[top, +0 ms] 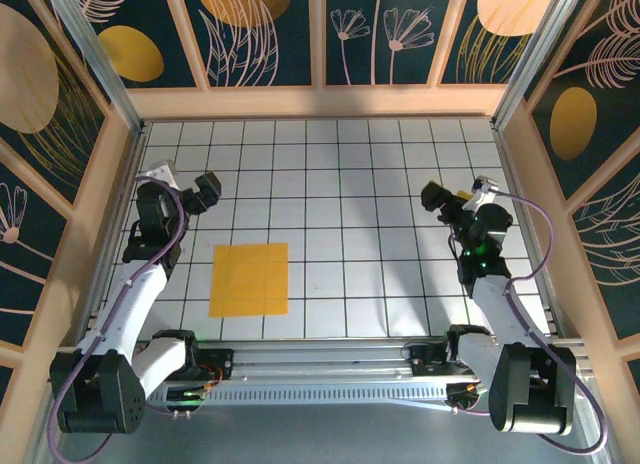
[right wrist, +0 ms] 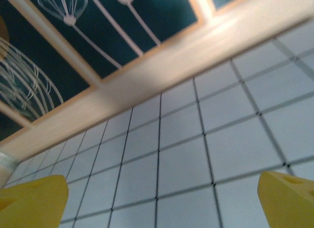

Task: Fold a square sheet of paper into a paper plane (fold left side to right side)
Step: Move the square sheet of paper to the center of the table.

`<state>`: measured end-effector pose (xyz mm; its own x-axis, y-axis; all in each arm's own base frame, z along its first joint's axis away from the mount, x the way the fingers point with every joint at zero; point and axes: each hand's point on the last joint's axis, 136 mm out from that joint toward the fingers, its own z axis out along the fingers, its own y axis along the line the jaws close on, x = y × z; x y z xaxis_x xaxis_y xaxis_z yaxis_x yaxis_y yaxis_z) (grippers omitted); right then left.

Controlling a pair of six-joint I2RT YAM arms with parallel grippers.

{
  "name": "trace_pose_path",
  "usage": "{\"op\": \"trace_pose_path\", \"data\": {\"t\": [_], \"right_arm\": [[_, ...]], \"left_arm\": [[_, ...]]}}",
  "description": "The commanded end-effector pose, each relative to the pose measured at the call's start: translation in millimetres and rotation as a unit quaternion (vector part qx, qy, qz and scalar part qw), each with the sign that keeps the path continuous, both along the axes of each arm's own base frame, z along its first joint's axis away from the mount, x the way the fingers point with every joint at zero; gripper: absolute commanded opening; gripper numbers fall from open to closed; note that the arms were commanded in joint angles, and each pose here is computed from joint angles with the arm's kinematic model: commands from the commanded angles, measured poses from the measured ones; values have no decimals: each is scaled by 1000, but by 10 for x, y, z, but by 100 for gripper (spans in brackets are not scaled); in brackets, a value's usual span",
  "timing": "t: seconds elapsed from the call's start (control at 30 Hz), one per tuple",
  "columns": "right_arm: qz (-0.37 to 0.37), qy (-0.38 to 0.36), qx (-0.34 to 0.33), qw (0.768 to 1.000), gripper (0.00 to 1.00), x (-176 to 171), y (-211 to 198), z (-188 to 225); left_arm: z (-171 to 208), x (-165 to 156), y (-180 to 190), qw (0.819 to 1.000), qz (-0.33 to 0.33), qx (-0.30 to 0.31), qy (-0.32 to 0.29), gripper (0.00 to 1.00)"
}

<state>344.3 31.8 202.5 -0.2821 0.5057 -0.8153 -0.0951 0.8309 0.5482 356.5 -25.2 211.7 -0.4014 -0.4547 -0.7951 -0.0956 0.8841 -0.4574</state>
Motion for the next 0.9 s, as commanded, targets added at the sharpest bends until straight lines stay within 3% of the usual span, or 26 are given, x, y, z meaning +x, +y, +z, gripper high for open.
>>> {"op": "trace_pose_path", "data": {"t": [0.0, 0.13, 0.23, 0.57, 0.87], "right_arm": [[61, 70, 98, 991, 99, -118, 268, -90], [109, 99, 149, 978, 99, -190, 486, -118], [133, 118, 159, 971, 99, -224, 634, -162], [152, 163, 105, 969, 99, -177, 966, -328], [149, 165, 92, 970, 99, -109, 1013, -297]], "left_arm": [[-417, -371, -363, 985, -75, -91, 126, 98], [-652, -635, -691, 961, -140, -153, 181, 95], [-825, -818, -935, 947, -173, -161, 219, 94], [-1463, -1173, -1486, 901, -230, -176, 323, 90], [-1833, -1212, -1610, 889, -220, -161, 368, 89]]}}
